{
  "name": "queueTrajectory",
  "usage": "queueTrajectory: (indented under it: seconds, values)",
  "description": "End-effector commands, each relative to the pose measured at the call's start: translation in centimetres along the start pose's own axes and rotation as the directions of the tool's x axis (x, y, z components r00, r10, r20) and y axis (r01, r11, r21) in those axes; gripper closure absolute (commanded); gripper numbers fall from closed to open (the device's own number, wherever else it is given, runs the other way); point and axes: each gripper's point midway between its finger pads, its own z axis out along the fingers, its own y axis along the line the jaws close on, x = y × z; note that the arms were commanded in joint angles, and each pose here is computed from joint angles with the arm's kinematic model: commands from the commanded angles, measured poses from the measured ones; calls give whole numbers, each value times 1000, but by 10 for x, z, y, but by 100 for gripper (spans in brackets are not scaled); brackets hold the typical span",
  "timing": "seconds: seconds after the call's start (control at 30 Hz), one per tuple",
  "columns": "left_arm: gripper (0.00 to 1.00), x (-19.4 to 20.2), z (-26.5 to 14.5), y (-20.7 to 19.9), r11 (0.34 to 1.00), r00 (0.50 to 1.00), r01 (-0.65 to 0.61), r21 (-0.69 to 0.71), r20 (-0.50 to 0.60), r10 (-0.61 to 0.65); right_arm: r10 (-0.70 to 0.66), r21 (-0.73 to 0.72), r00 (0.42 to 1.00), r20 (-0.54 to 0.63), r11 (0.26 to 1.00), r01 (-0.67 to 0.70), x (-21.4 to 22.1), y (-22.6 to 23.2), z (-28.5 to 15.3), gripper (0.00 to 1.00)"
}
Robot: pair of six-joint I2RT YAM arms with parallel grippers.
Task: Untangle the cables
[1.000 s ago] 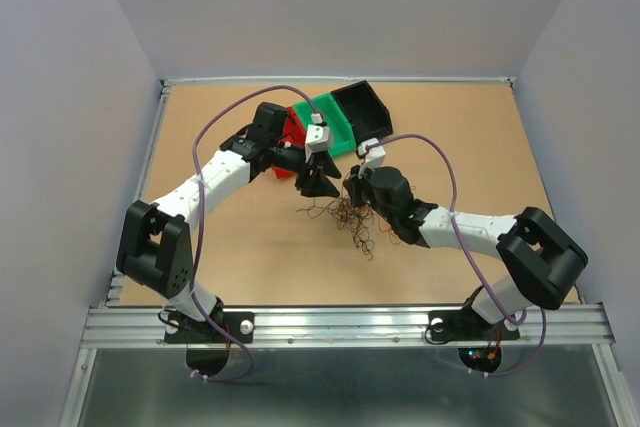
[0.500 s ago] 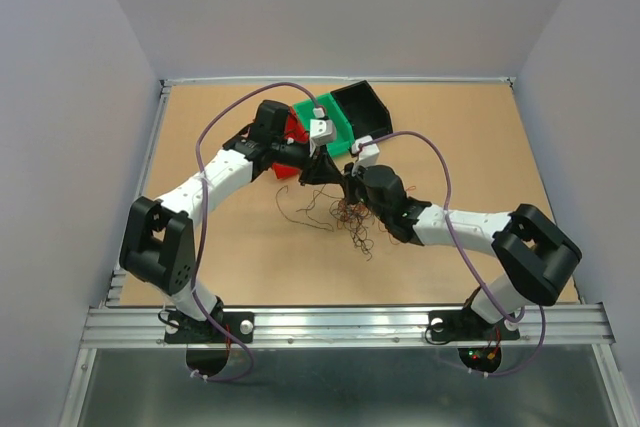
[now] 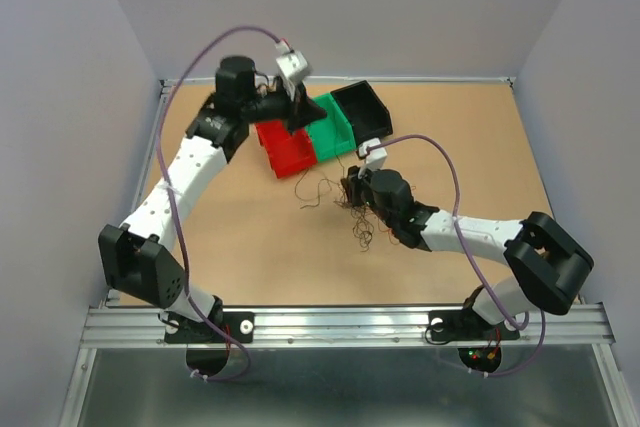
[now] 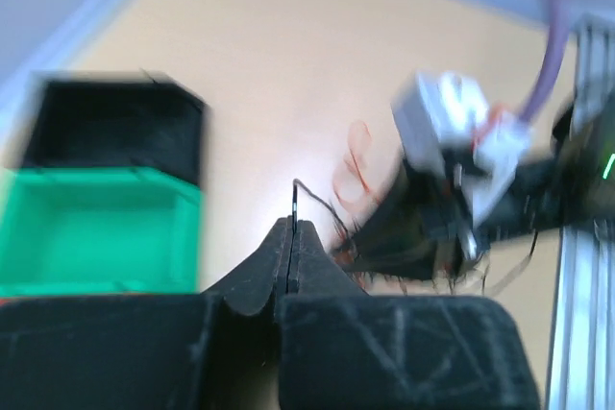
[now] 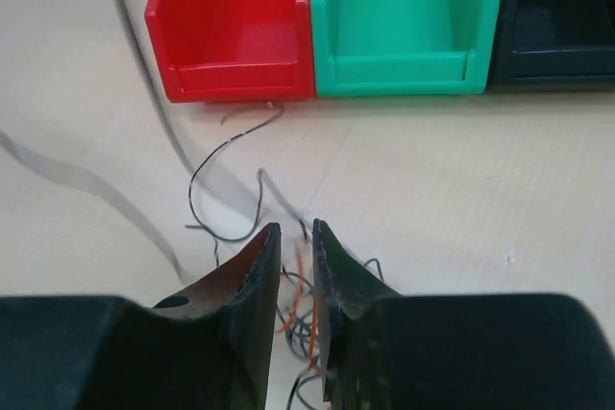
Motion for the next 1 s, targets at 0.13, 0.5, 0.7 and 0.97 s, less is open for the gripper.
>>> queueTrajectory:
  seconds: [0.13, 0.5, 0.7, 0.97]
  values:
    - [100, -322, -164, -13, 897, 827, -76, -435, 475, 301, 114, 187, 992, 46, 975, -120, 5, -45, -3, 71]
    - [100, -361, -222, 13, 788, 677, 67, -612, 608, 415, 257, 675, 963, 77, 697, -240, 37, -177, -73, 81]
    - [100, -352, -204, 33, 793, 715, 57, -607, 579, 392, 295, 542, 951, -89, 816, -202, 38, -144, -85, 0]
    - [100, -328, -182, 38, 834, 754, 47, -550, 567, 331, 319, 708, 744, -587, 648, 280, 92, -169, -117, 0]
